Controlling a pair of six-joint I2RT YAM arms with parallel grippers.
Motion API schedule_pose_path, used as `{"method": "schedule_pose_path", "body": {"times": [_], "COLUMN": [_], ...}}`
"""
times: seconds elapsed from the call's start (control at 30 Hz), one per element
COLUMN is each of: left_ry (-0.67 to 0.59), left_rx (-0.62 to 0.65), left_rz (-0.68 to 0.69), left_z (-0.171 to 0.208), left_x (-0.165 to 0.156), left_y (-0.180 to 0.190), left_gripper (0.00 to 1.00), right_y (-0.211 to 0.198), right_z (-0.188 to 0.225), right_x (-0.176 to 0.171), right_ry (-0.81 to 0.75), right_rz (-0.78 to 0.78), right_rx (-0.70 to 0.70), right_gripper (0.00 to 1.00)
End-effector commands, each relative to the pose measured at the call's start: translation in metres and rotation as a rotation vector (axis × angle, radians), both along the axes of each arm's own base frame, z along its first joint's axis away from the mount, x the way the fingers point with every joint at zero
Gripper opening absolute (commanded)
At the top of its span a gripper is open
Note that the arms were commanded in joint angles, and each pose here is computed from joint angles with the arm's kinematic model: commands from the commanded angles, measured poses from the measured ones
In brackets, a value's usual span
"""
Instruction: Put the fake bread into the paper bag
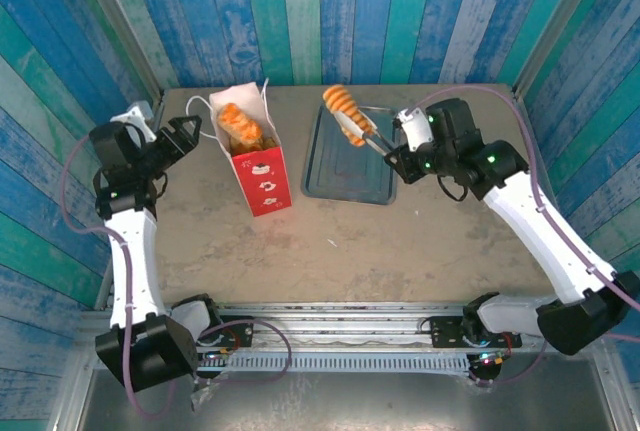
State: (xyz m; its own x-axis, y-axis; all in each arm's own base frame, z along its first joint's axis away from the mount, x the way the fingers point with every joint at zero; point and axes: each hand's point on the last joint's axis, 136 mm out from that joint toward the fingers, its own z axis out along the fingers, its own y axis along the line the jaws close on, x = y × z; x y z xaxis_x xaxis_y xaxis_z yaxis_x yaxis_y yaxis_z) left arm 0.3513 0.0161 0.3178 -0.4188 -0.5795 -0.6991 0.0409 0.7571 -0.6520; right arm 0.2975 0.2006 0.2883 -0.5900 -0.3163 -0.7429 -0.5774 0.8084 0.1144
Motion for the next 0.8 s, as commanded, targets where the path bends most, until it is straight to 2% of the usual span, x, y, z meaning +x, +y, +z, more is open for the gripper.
{"method": "schedule_pose_path", "body": {"times": [0.0, 0.17, 0.4, 0.5, 0.63, 0.77], "left_ry": [-0.051, -0.067, -0.08, -0.08, -0.076, -0.074], "left_rx": [-0.043, -0.059, -0.068, -0.049, -0.003, 0.036], "left_rz": [-0.059, -0.07, -0.097, -0.083, -0.054, -0.015], "left_z": [0.015, 0.017, 0.018, 0.016, 0.015, 0.014], "left_x": [0.009, 0.016, 0.022, 0.021, 0.019, 0.016], "left_y": [-0.007, -0.007, -0.009, -0.007, -0.002, 0.004], "left_gripper": [0.78, 0.61, 0.21, 0.08, 0.01, 0.0], "right_y": [0.017, 0.047, 0.107, 0.138, 0.178, 0.208], "right_z": [0.069, 0.109, 0.148, 0.154, 0.146, 0.129], "right_x": [-0.003, -0.021, -0.038, -0.041, -0.038, -0.029], "right_ry": [-0.163, -0.256, -0.331, -0.332, -0.314, -0.279], "right_rz": [-0.024, 0.018, 0.106, 0.141, 0.138, 0.101], "right_rx": [0.155, 0.207, 0.274, 0.313, 0.294, 0.255], "right_gripper": [0.14, 0.13, 0.11, 0.1, 0.09, 0.09]}}
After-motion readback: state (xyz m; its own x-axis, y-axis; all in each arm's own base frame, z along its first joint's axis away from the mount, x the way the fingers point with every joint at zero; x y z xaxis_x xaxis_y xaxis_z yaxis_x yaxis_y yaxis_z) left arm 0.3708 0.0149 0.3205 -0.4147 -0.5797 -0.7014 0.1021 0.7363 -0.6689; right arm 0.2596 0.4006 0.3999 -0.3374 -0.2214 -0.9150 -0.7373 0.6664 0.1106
